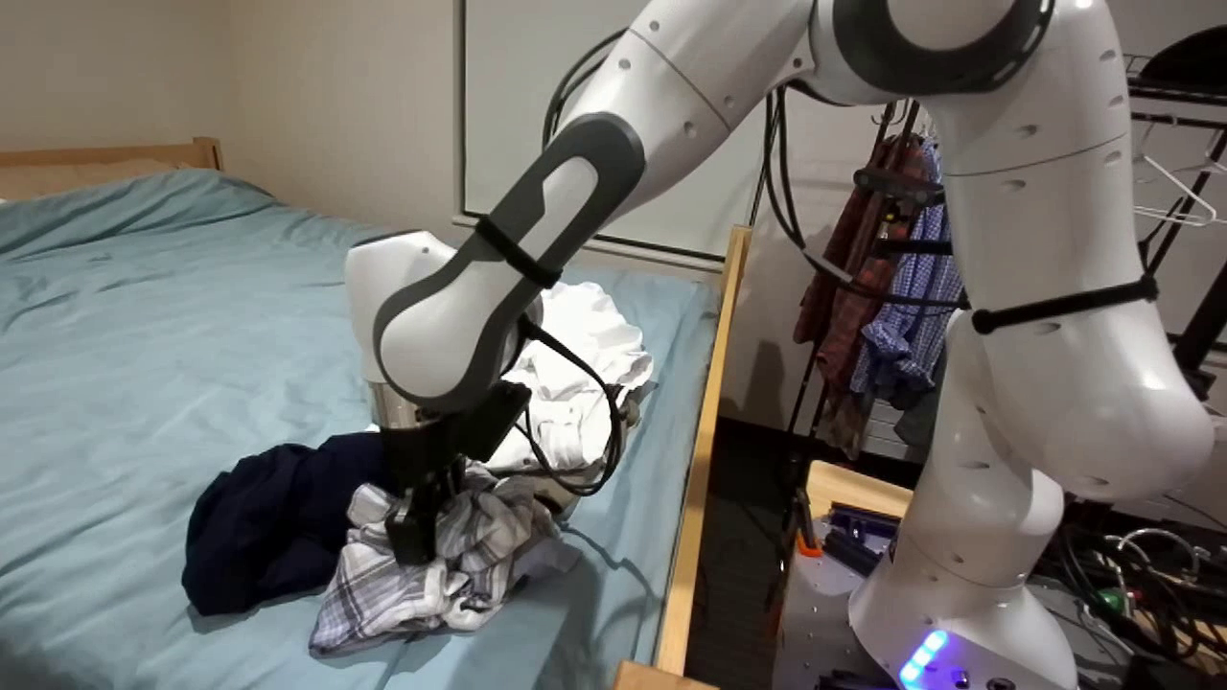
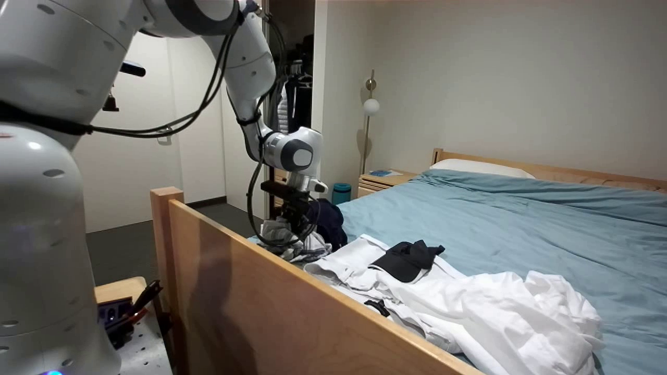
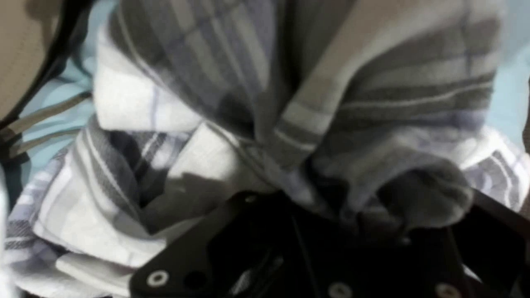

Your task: Move the blue and checked clothes to the left

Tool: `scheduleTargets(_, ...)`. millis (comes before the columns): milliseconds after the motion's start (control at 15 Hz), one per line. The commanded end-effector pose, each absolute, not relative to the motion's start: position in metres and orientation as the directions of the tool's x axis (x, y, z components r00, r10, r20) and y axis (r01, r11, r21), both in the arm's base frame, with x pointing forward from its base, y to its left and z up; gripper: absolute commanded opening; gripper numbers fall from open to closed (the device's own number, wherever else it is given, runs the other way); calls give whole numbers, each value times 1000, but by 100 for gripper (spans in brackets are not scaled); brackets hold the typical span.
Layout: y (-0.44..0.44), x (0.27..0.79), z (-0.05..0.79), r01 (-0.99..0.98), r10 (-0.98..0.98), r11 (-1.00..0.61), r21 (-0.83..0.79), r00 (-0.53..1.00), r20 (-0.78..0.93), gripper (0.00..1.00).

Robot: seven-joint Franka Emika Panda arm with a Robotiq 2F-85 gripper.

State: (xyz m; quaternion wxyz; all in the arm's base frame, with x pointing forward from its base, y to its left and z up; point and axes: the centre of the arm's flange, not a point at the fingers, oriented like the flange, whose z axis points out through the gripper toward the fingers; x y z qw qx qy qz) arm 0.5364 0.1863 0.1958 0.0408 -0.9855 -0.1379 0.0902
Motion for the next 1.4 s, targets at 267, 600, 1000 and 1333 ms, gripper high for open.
scheduleTargets(267, 183, 527, 186, 205, 225, -964, -169, 969, -107, 63)
scheduleTargets(600, 183, 492, 199, 187, 184, -965, -183, 982, 35, 95)
scheduleTargets(1000, 163, 445, 215, 141, 129, -983, -120, 987, 96, 100)
scheduleTargets(1333, 143, 445, 252, 194, 189, -980, -42, 978, 88, 100)
